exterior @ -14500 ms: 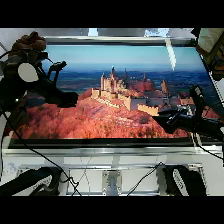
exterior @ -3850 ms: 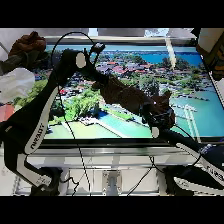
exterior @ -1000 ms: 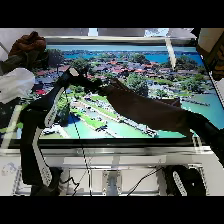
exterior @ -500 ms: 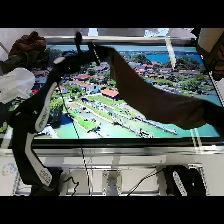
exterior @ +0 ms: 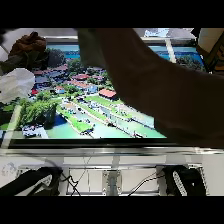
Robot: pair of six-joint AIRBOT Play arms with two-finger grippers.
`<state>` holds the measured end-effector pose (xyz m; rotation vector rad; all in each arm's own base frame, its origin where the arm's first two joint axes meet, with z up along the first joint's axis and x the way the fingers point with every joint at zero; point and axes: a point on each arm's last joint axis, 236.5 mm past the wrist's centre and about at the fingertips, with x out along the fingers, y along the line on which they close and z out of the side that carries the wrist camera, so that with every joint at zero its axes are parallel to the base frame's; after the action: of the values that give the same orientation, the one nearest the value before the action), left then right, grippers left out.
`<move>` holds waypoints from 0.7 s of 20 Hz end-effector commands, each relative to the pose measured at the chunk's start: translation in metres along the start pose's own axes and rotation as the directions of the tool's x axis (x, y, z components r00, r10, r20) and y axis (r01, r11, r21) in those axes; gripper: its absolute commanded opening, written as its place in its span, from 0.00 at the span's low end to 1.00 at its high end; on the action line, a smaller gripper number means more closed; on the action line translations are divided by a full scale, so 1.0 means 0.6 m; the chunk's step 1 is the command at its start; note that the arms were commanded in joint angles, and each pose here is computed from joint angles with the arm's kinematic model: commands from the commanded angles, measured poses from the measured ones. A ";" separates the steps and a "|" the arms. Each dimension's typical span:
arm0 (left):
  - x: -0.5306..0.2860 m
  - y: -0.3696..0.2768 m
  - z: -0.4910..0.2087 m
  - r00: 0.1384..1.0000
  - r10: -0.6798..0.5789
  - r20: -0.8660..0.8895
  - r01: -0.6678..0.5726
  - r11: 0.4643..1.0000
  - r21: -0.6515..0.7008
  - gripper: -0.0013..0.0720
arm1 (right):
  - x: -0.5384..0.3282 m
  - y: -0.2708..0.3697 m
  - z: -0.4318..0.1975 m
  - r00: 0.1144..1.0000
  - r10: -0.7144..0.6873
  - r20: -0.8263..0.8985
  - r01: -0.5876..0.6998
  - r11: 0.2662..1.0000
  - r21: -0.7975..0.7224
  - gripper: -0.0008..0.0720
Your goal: Fold the shirts.
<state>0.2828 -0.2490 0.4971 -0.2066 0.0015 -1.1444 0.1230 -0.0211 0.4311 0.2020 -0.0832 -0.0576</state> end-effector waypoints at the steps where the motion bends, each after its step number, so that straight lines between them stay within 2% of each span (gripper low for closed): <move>1: -0.166 0.045 0.016 0.846 0.530 -0.050 -0.519 0.843 0.143 0.03 | -0.014 0.036 0.020 0.995 0.100 -0.012 -0.100 0.994 -0.033 0.05; 3: -0.216 0.077 -0.028 0.744 0.648 -0.162 -0.634 0.761 0.137 0.03 | 0.038 0.058 -0.024 0.978 0.148 -0.146 -0.152 0.988 -0.020 0.05; 4: -0.221 0.092 -0.057 0.717 0.660 -0.226 -0.648 0.750 0.132 0.03 | 0.067 0.074 -0.049 0.960 0.176 -0.218 -0.186 0.982 -0.025 0.05; 6: -0.208 0.134 -0.130 0.682 0.647 -0.341 -0.657 0.747 0.103 0.03 | 0.135 0.108 -0.108 0.911 0.215 -0.351 -0.248 0.968 -0.050 0.05; 11: -0.178 0.285 -0.414 0.514 0.549 -0.659 -0.722 0.692 0.013 0.03 | 0.324 0.129 -0.311 0.768 0.131 -0.626 -0.271 0.954 -0.132 0.05; 13: -0.171 0.369 -0.501 0.447 0.574 -0.687 -0.781 0.624 0.013 0.03 | 0.413 0.129 -0.395 0.741 0.117 -0.661 -0.246 0.964 -0.105 0.05; 14: -0.165 0.418 -0.523 0.422 0.614 -0.667 -0.813 0.581 0.020 0.08 | 0.463 0.124 -0.430 0.753 0.118 -0.647 -0.205 0.977 -0.061 0.05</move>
<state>0.3865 -0.1272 0.2115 -0.0552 0.7674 -0.3749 0.3549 0.0760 0.2723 0.0294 0.5544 0.1955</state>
